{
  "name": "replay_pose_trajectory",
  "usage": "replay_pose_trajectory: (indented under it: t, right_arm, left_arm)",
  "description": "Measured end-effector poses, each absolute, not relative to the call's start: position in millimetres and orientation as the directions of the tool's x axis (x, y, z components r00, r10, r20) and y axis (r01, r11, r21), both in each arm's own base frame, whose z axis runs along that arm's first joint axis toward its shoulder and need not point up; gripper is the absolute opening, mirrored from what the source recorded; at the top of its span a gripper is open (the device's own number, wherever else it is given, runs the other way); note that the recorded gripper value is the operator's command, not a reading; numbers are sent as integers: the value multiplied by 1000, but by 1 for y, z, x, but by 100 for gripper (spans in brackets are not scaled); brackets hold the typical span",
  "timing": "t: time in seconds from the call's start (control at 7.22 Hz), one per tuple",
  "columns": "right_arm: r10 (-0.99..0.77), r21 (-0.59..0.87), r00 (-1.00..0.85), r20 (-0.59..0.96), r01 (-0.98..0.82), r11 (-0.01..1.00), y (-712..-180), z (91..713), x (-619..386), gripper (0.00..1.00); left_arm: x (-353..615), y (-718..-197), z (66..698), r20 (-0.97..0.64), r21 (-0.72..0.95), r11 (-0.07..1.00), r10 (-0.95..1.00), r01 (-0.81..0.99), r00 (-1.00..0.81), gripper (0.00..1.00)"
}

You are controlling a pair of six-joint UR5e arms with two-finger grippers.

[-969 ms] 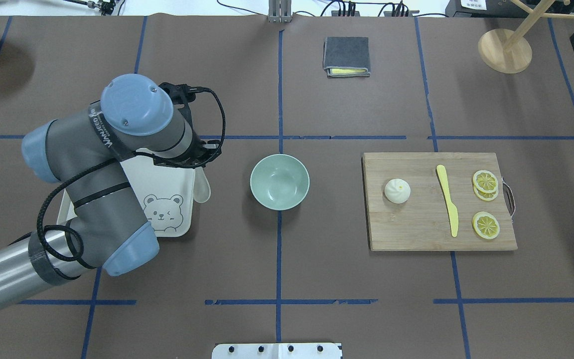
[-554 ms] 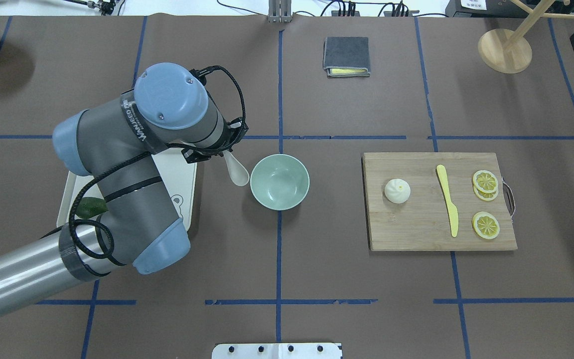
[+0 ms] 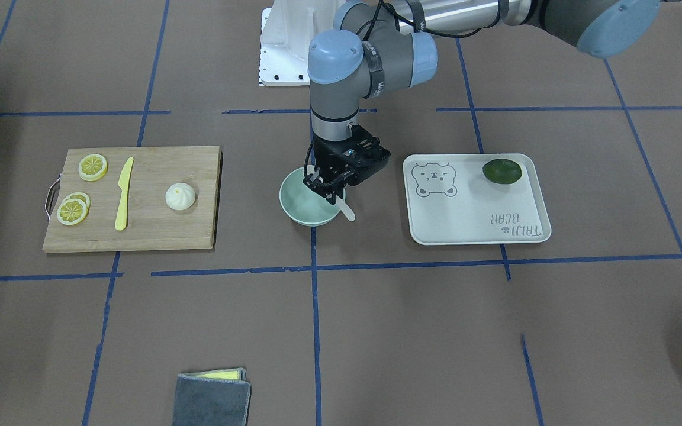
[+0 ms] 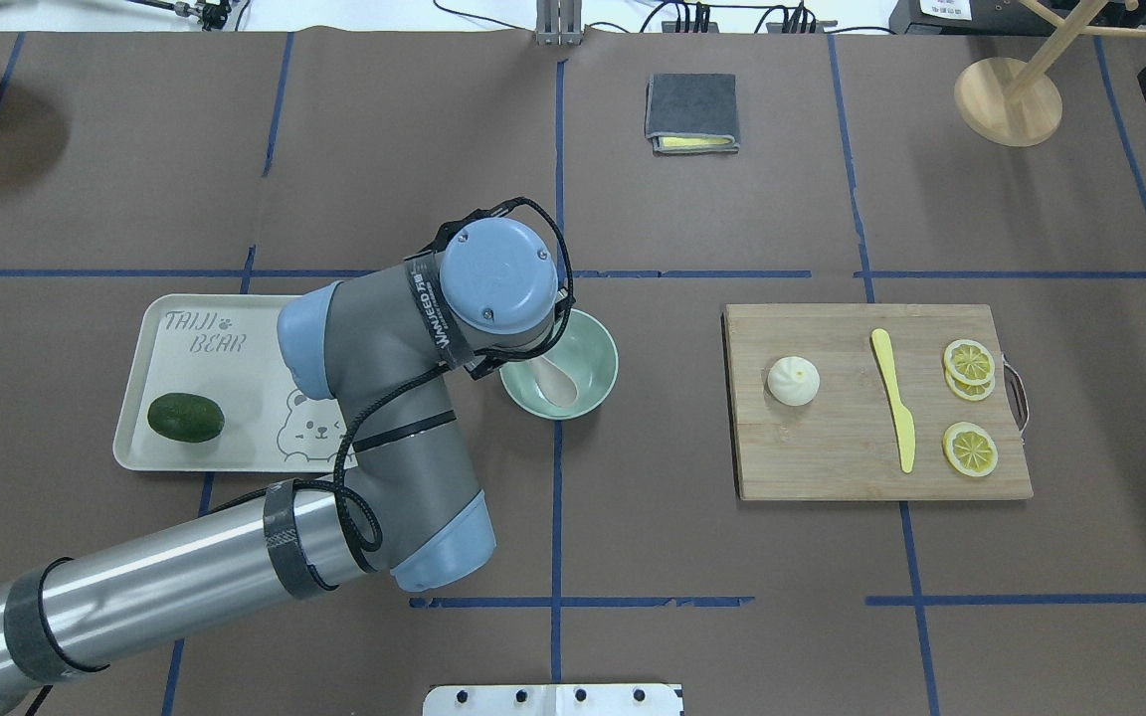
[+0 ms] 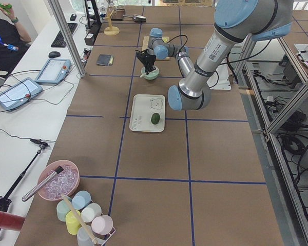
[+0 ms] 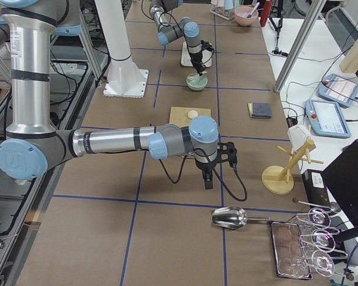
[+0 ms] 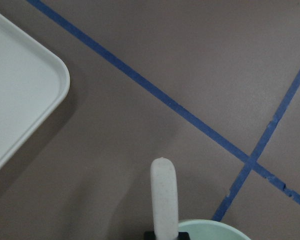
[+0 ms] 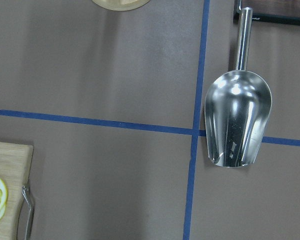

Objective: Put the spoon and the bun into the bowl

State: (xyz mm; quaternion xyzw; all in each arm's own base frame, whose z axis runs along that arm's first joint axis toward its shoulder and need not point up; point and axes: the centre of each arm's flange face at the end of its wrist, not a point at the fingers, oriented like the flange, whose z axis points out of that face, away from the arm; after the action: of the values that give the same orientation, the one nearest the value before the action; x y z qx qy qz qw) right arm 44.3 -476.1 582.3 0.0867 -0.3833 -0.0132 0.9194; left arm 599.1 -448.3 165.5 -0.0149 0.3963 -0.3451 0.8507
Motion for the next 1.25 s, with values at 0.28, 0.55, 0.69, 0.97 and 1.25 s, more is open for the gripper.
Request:
replay_pose_trajectory:
  t: [0.28,0.55,0.69,0.97,1.25]
  right_arm:
    - [-90,169,706,703,-42,985,-475,583,44,100]
    - [-89,168,706,703,-42,985,-475,583,44,100]
    - [-89,167,706,703,-42,985,-475,583,44,100]
    - [-94,175,705,703,-43,984,-476,579,44,100]
    - [-137,230,702,699,-39,972,-479,564,42,100]
  left_arm:
    - [606,-445,166,-670,-282,773,-583,569,459,51]
    - [605,-444,164,-684,-257,794,-552,551,477,100]
    - [603,-443,162,-693,-243,806,-534,540,485,100]
    - [575,-434,161,-746,-135,884,-388,447,541,100]
    - [519,-436,172,-752,46,961,-146,272,642,100]
